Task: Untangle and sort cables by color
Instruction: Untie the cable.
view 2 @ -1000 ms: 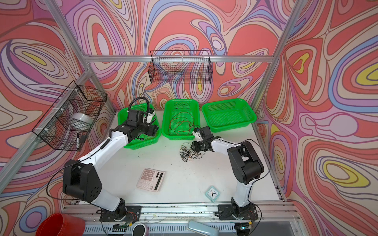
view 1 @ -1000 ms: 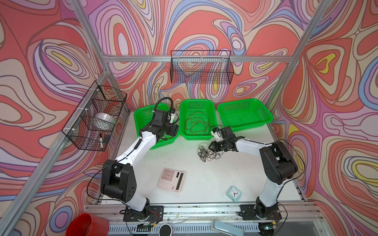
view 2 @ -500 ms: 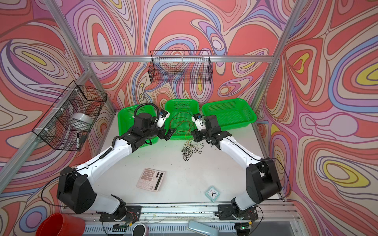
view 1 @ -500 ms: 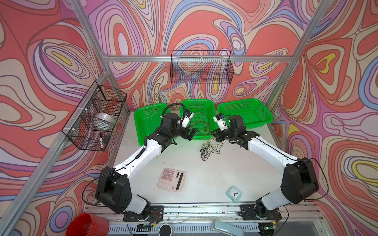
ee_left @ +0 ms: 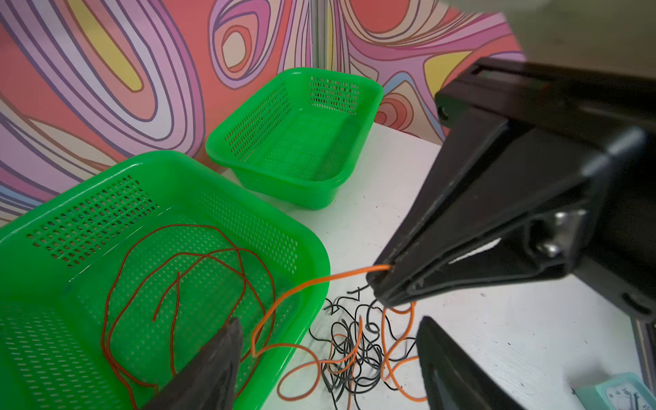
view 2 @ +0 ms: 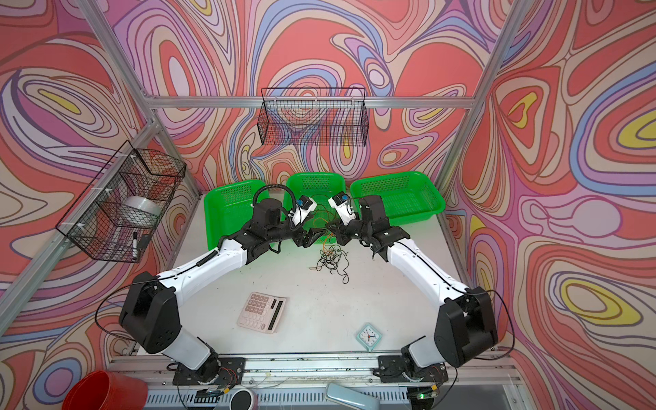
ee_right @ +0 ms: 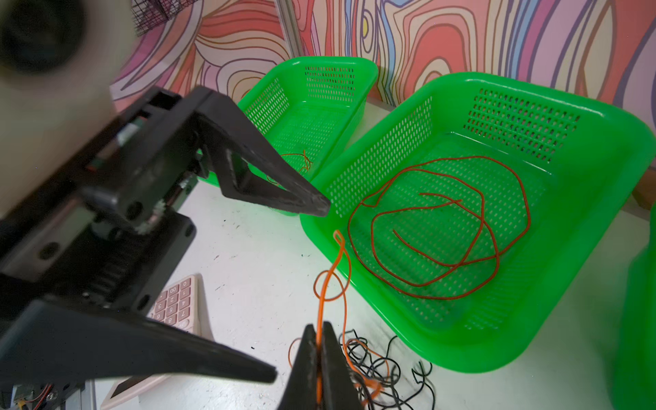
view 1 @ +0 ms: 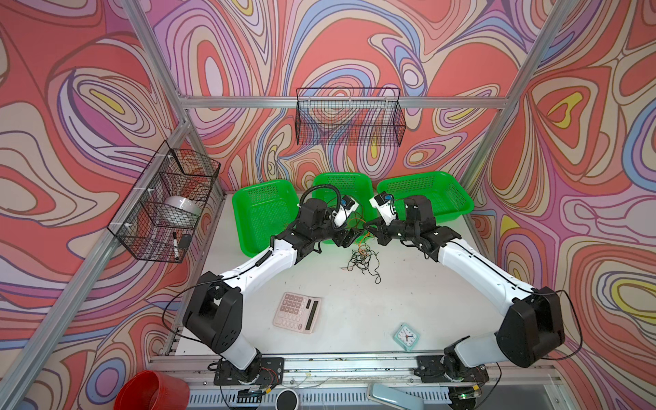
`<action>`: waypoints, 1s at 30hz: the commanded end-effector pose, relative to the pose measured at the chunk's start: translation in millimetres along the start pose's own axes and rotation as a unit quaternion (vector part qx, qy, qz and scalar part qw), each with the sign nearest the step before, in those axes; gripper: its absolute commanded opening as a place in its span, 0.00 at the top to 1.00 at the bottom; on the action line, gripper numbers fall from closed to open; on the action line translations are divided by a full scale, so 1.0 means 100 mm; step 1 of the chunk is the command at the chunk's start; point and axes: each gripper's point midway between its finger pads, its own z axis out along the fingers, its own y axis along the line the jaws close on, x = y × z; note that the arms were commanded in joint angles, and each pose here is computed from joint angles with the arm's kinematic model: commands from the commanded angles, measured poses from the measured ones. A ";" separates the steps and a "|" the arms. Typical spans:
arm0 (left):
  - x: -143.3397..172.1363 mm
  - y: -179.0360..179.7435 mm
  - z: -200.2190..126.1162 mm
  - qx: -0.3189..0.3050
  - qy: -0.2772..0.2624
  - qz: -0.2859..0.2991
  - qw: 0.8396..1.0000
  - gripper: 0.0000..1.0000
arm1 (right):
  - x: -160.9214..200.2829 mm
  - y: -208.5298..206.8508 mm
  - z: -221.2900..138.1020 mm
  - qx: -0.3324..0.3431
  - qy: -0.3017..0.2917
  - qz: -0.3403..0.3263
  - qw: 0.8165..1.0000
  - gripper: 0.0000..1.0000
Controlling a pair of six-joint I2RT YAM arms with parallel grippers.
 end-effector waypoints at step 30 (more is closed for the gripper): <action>-0.64 -0.26 0.07 -0.010 -0.076 0.063 0.995 1.00 | 0.26 -0.39 0.08 0.083 -0.080 0.135 0.984 0.65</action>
